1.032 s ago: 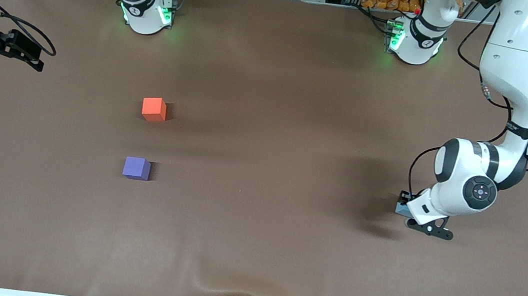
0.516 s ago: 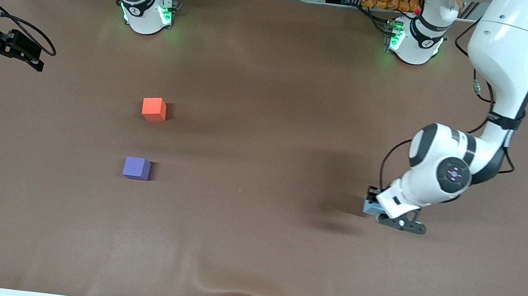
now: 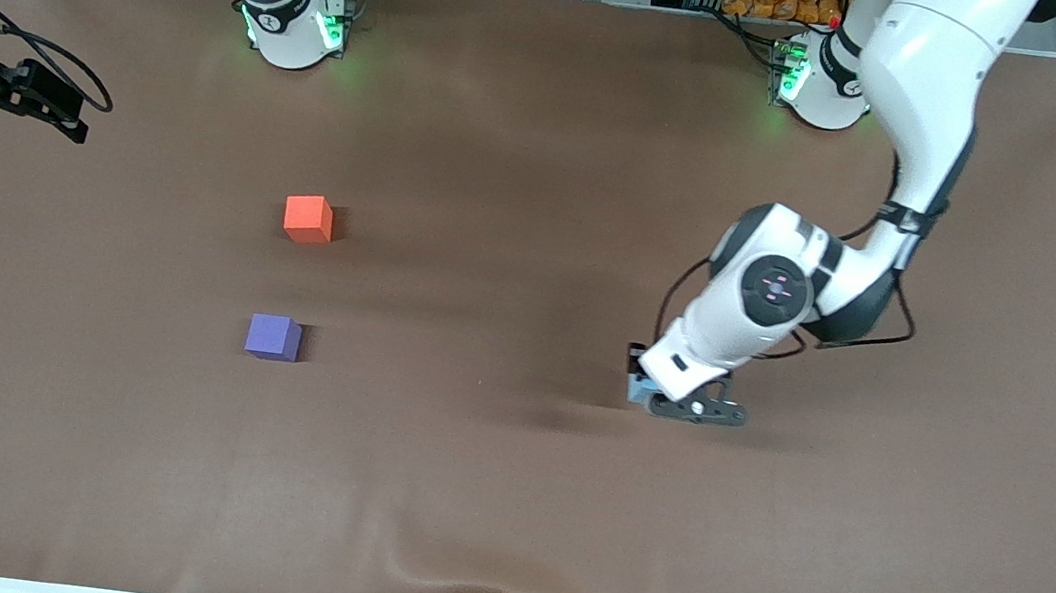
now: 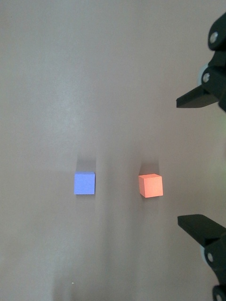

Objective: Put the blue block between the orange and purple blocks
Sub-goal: 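Carry the light blue block with the left gripper toward the table middle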

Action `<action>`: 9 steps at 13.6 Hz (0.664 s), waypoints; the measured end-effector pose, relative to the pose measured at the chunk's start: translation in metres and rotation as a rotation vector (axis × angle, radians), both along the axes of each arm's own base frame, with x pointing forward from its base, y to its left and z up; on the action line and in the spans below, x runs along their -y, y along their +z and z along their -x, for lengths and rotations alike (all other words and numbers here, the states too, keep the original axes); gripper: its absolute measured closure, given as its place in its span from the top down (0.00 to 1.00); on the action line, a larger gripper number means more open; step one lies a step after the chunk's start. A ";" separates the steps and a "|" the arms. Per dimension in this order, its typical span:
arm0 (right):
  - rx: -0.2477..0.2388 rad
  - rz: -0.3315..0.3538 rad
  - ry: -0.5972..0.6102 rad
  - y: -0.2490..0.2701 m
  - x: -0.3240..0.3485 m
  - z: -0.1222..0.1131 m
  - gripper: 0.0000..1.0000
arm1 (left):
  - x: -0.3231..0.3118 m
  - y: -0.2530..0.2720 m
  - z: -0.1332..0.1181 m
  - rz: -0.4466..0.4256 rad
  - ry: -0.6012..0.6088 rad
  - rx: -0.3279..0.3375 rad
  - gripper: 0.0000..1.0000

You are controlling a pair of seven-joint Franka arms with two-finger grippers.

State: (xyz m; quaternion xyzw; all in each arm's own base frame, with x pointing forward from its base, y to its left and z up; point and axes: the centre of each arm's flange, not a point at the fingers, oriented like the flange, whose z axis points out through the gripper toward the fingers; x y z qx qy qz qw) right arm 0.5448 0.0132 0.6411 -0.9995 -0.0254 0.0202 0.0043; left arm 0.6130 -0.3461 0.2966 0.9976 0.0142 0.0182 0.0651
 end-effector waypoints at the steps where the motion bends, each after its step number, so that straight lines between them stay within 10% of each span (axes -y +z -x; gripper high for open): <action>1: 0.000 0.000 0.000 0.000 0.000 0.000 1.00 | 0.017 -0.003 0.004 0.006 0.029 -0.005 0.54; 9: -0.030 0.000 0.031 -0.017 -0.017 -0.009 1.00 | 0.131 -0.010 0.045 0.057 0.158 -0.020 0.54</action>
